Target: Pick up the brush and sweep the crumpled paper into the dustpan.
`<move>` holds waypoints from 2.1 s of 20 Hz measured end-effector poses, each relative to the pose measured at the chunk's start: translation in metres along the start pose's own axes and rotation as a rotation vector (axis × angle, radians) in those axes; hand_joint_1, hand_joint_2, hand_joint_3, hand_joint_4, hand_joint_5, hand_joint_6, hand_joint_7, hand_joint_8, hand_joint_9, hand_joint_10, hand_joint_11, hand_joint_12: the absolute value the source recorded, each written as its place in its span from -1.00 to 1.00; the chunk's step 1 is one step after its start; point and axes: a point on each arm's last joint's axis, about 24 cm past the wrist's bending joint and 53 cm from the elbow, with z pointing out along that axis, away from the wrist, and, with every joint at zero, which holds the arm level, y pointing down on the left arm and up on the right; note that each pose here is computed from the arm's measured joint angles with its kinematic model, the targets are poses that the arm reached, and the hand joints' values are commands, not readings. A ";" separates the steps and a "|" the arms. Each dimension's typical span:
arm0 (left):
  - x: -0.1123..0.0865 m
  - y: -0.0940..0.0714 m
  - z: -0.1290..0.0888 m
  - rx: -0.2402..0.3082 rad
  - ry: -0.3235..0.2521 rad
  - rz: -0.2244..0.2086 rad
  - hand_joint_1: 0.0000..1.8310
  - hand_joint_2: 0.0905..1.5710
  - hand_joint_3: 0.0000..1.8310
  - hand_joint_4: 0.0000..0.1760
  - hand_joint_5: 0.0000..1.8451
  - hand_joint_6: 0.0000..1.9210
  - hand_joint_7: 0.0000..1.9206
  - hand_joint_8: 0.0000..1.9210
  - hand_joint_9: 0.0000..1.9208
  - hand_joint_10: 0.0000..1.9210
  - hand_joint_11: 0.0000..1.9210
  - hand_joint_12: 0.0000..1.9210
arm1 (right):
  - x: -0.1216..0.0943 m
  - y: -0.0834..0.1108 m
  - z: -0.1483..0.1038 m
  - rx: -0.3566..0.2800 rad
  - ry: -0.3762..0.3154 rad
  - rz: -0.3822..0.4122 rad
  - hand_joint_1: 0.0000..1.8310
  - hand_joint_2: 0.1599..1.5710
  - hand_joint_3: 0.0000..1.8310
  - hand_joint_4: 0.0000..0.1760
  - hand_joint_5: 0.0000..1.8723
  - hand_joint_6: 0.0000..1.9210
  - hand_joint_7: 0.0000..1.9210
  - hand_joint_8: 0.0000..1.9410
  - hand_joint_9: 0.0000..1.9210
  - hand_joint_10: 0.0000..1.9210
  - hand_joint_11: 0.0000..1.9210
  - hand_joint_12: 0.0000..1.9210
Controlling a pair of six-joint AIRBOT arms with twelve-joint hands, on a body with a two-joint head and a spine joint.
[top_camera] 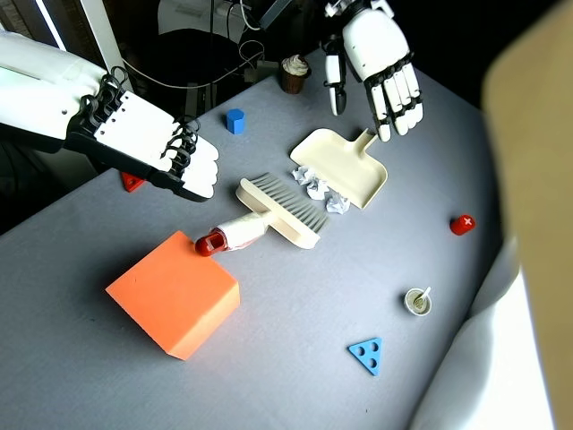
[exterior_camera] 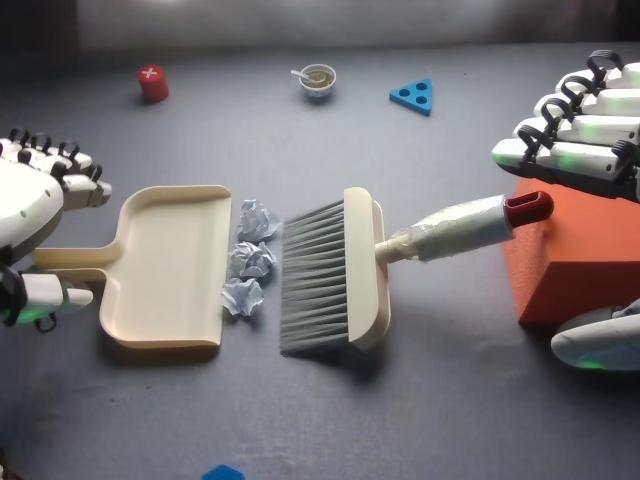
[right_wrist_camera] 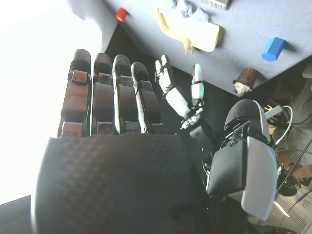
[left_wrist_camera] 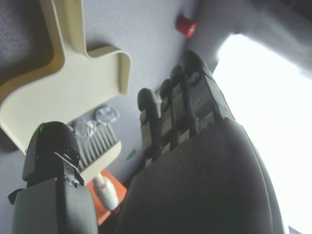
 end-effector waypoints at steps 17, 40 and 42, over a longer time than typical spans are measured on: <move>0.022 0.016 0.019 -0.041 -0.017 -0.018 -0.13 0.35 -1.00 -1.00 -0.45 -1.00 -0.76 -1.00 -0.79 -1.00 -0.97 -0.46 | 0.000 0.000 0.000 0.000 0.000 0.000 -0.98 0.22 -1.00 -1.00 -0.80 -0.99 -0.77 -0.99 -0.78 -0.99 -0.77 -0.98; 0.041 0.027 0.028 -0.070 -0.014 -0.014 0.15 0.54 -1.00 -1.00 -0.16 0.35 -0.69 -1.00 -0.74 -0.99 -1.00 -0.35 | 0.000 0.000 0.000 0.000 -0.001 0.000 -0.99 0.25 -1.00 -1.00 -0.82 -1.00 -0.79 -1.00 -0.80 -1.00 -0.79 -0.99; 0.042 0.027 0.028 -0.069 -0.011 -0.011 0.10 0.57 -1.00 -1.00 -0.21 0.43 -0.70 -1.00 -0.75 -1.00 -1.00 -0.39 | 0.001 0.000 0.000 0.005 -0.005 -0.001 -0.95 0.24 -1.00 -1.00 -0.80 -1.00 -0.78 -1.00 -0.79 -1.00 -0.78 -0.99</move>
